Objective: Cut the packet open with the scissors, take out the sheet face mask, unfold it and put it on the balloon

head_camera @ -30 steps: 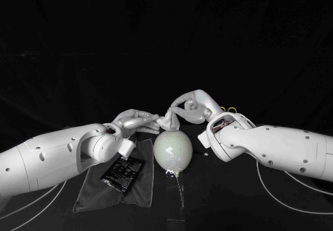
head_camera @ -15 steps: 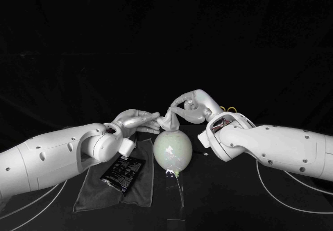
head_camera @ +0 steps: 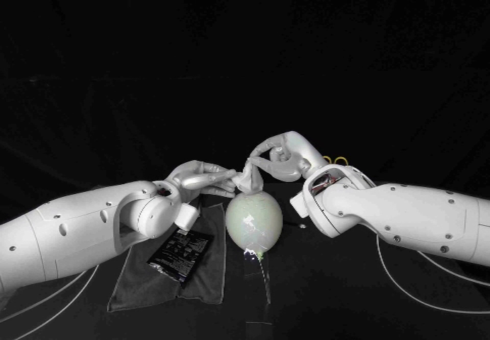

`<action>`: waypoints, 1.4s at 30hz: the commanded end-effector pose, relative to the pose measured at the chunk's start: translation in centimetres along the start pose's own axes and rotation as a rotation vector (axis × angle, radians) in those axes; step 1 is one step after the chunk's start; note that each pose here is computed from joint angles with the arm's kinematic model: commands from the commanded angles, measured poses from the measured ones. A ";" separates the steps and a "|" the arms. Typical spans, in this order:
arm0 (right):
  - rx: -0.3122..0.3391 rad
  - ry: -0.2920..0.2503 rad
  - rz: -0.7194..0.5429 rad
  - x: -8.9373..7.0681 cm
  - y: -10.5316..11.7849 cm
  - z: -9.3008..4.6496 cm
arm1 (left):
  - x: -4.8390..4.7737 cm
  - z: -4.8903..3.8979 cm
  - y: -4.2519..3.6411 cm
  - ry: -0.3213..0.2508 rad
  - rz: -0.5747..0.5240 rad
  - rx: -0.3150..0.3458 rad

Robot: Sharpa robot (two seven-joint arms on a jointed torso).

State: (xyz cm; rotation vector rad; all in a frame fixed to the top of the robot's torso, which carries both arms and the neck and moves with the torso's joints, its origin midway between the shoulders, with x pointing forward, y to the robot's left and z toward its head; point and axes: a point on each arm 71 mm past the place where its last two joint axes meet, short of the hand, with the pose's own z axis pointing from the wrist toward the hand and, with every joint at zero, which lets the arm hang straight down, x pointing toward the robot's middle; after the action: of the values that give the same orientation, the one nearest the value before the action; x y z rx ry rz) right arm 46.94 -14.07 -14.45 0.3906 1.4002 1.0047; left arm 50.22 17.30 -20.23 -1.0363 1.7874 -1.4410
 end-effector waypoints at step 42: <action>0.005 -0.005 -0.014 -0.7 -0.5 -0.2 | -0.90 -0.19 -0.18 -0.072 0.020 0.021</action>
State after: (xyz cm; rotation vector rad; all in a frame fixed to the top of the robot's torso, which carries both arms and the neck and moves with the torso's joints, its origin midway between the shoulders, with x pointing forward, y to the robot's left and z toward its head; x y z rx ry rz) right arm 47.03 -14.98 -14.49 0.3986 1.4008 0.9872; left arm 50.53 18.23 -20.25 -1.0408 1.7467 -1.3709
